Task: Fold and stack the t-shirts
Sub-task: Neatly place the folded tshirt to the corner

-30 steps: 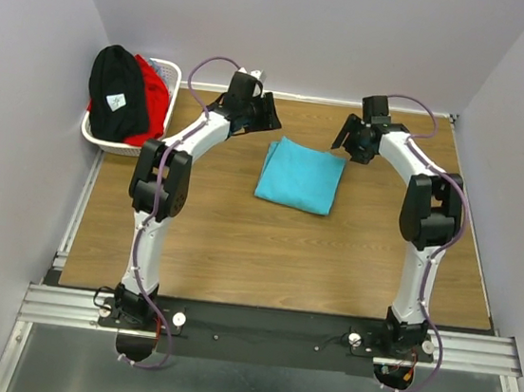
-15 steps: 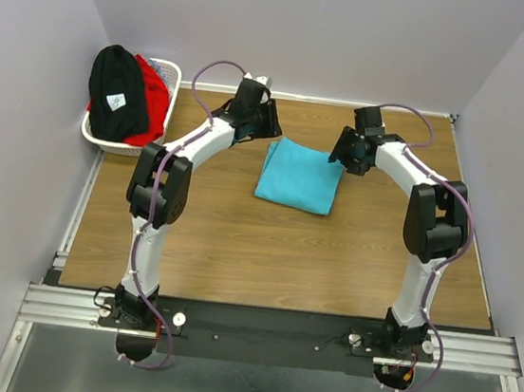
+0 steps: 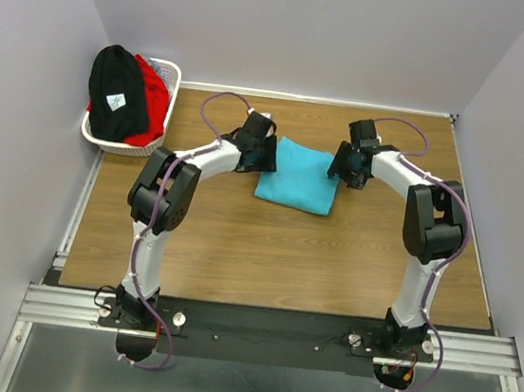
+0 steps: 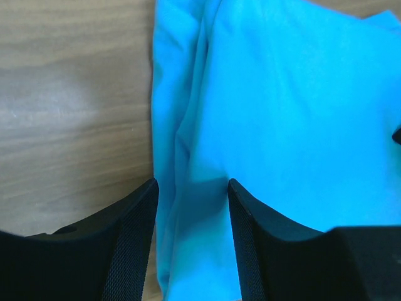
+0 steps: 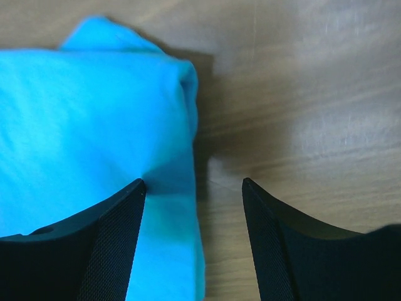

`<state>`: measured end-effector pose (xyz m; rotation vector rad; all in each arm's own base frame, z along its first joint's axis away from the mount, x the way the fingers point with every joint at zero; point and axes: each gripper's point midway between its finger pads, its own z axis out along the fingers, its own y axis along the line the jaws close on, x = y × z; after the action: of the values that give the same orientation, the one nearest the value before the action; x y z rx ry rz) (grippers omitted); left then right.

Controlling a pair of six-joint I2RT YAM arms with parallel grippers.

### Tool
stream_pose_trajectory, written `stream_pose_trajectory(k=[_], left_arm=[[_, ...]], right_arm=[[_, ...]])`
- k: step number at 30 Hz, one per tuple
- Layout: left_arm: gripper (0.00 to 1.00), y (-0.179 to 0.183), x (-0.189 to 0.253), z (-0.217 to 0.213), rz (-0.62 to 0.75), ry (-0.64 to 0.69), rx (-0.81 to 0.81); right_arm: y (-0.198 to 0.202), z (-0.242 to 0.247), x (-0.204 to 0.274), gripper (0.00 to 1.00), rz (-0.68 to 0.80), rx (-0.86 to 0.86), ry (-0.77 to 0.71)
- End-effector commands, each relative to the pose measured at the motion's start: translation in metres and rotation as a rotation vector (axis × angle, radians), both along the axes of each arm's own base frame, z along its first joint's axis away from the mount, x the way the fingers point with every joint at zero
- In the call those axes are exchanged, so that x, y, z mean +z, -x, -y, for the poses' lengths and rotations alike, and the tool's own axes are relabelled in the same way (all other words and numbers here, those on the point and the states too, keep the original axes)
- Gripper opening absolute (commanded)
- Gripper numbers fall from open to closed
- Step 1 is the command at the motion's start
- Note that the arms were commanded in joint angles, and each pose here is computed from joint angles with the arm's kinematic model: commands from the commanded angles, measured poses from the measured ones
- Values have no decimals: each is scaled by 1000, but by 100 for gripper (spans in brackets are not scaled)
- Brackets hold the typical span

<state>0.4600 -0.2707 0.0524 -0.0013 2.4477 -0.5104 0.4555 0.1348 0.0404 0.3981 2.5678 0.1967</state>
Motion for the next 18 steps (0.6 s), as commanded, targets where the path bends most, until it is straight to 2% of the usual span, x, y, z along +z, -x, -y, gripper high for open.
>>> stream_pose_trajectory(k=[1, 7, 18], left_arm=[[57, 6, 29, -3, 72, 14, 24], [57, 16, 20, -3, 55, 32, 18], [56, 25, 5, 4, 19, 45, -2]], right_arm=[[14, 0, 9, 72, 28, 7, 9], [28, -14, -4, 75, 5, 37, -76], [32, -39, -11, 68, -1, 50, -157]])
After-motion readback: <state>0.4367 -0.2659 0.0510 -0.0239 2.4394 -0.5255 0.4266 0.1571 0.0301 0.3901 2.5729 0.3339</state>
